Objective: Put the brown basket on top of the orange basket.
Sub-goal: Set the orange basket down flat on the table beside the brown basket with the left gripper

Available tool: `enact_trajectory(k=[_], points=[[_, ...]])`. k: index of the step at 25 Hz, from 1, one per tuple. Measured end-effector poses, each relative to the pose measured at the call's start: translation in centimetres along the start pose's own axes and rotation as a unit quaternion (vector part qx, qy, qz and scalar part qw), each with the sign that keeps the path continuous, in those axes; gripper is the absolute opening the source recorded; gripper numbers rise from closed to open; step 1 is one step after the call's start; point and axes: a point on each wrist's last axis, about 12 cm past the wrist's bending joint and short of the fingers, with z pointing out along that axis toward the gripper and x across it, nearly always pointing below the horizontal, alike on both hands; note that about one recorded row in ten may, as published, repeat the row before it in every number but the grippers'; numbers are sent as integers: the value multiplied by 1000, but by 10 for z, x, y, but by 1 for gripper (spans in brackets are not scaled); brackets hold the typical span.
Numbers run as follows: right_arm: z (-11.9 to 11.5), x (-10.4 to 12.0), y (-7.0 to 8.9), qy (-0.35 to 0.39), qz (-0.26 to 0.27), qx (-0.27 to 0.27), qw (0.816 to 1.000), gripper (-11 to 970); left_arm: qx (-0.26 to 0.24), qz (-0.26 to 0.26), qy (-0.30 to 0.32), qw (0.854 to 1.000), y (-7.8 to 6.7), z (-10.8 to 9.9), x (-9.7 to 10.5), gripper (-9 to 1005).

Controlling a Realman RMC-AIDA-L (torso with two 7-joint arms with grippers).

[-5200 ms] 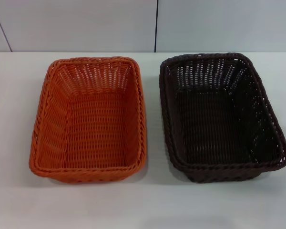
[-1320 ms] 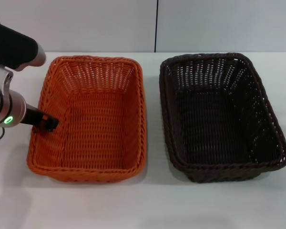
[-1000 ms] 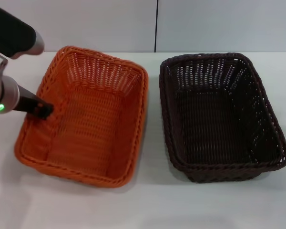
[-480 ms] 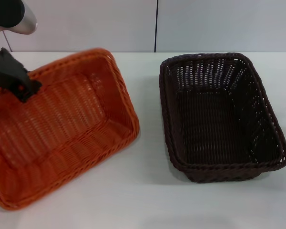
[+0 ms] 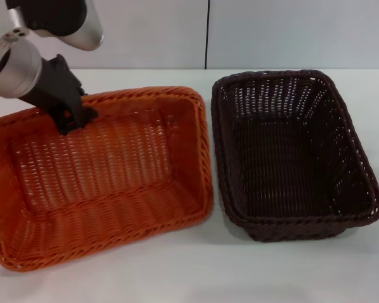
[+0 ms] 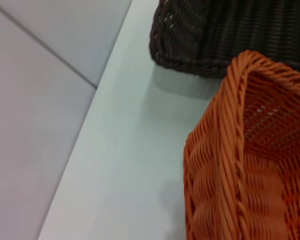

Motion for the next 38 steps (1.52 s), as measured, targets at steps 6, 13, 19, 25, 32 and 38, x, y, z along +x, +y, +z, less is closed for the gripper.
enact_trajectory(k=[6, 13, 19, 25, 32, 38], points=[[-2, 1, -2, 3, -1, 2, 1000, 793, 18, 29, -8, 999, -2, 2, -10, 169], [-4, 2, -4, 5, 0, 6, 1000, 794, 57, 52, -30, 997, -3, 14, -21, 169], [-3, 2, -3, 4, 0, 6, 1000, 793, 57, 52, -30, 997, -3, 14, -21, 170], [-2, 2, -3, 3, -1, 6, 1000, 792, 54, 13, -32, 998, 21, 48, -24, 169], [-4, 2, -6, 3, -2, 10, 1000, 792, 34, 15, -34, 999, 24, 52, -26, 233], [-4, 2, -6, 3, -2, 9, 1000, 793, -10, 25, -32, 999, 27, 52, -29, 586]])
